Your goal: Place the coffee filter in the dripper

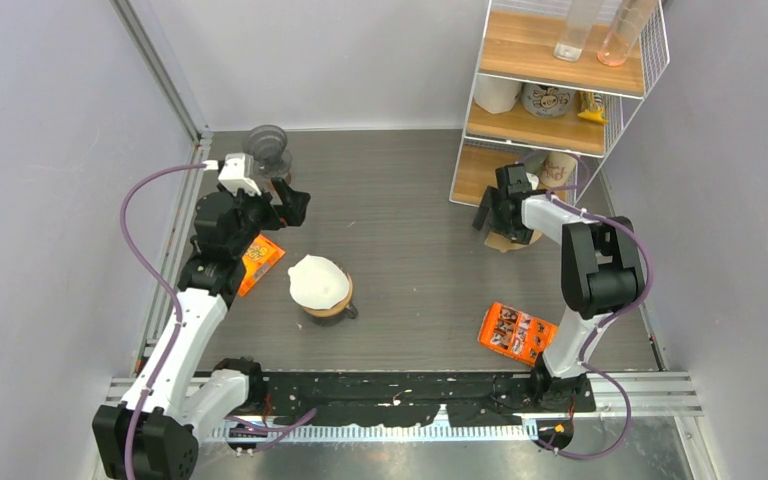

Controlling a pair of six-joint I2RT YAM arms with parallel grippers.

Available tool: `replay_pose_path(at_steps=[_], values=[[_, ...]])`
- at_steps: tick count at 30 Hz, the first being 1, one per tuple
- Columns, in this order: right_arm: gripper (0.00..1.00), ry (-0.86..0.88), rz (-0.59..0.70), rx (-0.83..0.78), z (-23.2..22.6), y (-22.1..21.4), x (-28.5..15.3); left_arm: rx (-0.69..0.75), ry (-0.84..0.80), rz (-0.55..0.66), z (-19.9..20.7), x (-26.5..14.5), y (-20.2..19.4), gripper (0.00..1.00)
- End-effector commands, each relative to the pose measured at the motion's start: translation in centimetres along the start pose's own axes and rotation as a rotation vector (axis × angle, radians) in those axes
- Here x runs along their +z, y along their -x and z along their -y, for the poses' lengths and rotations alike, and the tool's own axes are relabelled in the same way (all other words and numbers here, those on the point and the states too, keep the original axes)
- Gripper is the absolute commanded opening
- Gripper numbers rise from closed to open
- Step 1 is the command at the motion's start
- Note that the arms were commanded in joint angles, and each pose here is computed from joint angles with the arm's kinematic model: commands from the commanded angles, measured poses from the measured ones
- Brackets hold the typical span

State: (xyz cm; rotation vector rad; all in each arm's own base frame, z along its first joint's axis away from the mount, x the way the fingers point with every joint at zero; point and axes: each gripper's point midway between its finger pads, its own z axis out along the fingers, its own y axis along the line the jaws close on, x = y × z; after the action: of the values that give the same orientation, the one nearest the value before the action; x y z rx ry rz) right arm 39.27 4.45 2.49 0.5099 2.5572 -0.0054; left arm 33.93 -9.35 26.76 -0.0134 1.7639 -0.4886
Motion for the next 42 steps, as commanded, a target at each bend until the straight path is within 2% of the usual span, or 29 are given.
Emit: replay_pose_path(at_steps=[1,9,25,31,35,42], values=[[0.92,-0.027,0.033,0.043,0.2,1.7,0.4,0.027,0.044,0.077,-0.7,-0.3,1.7,1.00],[0.67,-0.088,-0.033,0.052,2.0,-1.1,0.5,0.022,0.133,0.140,-2.2,-1.1,2.4,1.00],[0.45,-0.136,-0.073,0.035,3.4,-3.4,-0.5,0.014,0.173,0.152,-2.9,-1.5,2.5,1.00],[0.27,-0.147,-0.069,0.021,3.6,-3.8,-1.1,0.017,0.168,0.155,-2.8,-1.6,2.5,0.99],[0.24,-0.086,-0.023,-0.013,2.6,-2.8,-2.5,0.017,0.149,0.151,-2.4,-1.6,2.5,1.00],[0.14,0.148,0.096,-0.121,-1.0,-0.3,-6.1,0.008,0.027,0.125,-0.2,-1.4,2.1,0.99]])
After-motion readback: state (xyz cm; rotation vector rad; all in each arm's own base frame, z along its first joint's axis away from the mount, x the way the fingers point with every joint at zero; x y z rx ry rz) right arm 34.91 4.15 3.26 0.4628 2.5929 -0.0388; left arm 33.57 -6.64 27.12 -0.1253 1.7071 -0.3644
